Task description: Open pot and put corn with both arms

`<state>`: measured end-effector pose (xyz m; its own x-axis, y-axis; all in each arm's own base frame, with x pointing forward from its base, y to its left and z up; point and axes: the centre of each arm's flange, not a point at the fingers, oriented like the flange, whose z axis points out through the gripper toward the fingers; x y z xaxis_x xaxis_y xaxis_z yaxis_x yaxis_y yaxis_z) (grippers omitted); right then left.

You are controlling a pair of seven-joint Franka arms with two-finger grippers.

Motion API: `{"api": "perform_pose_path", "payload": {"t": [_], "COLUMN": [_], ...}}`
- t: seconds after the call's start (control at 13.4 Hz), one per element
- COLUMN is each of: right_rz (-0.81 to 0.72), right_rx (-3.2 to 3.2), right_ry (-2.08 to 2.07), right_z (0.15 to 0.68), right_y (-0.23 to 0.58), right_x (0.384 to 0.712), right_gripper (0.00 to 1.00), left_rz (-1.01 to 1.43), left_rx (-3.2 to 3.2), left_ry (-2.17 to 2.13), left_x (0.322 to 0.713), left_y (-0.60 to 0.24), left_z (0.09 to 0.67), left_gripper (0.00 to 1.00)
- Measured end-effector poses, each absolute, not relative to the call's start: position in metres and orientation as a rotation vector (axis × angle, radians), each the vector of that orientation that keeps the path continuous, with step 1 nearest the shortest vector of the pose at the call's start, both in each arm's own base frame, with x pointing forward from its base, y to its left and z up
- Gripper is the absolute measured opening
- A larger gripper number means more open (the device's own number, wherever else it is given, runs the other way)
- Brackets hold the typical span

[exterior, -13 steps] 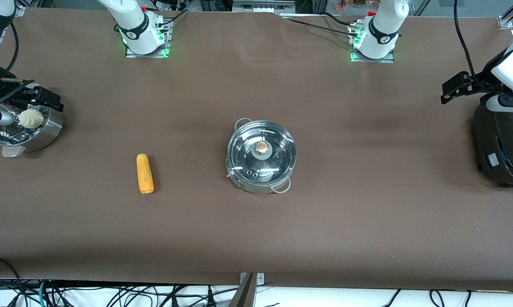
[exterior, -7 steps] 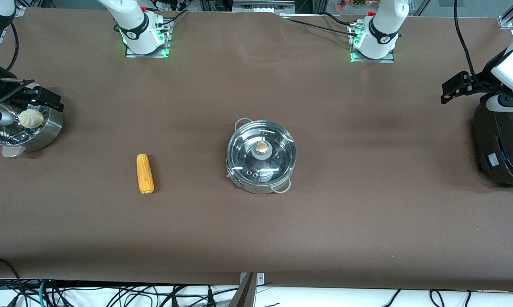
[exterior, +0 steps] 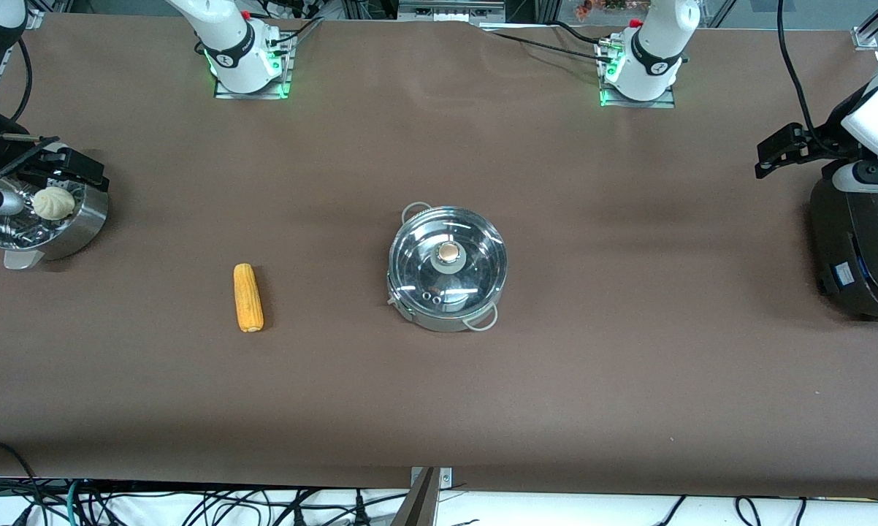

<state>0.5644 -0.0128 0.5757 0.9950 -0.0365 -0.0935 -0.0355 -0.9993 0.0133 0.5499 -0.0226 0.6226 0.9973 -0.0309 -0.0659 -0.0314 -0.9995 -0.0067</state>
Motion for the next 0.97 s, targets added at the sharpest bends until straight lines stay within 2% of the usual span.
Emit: {"api": "perform_pose_path", "payload": {"t": [0.97], "right_rz": [-0.147], "right_rx": [3.126], "right_ry": [-0.056], "right_z": [0.5757], "right_y": [-0.0128], "right_x": [0.5644], "right_gripper": [1.00], "left_rz": [0.113], "left_rx": [-3.131], "left_ry": [0.049], "left_x": [0.5498], "left_y": [-0.0225], "left_z": [0.6214], "left_gripper": [1.00]}}
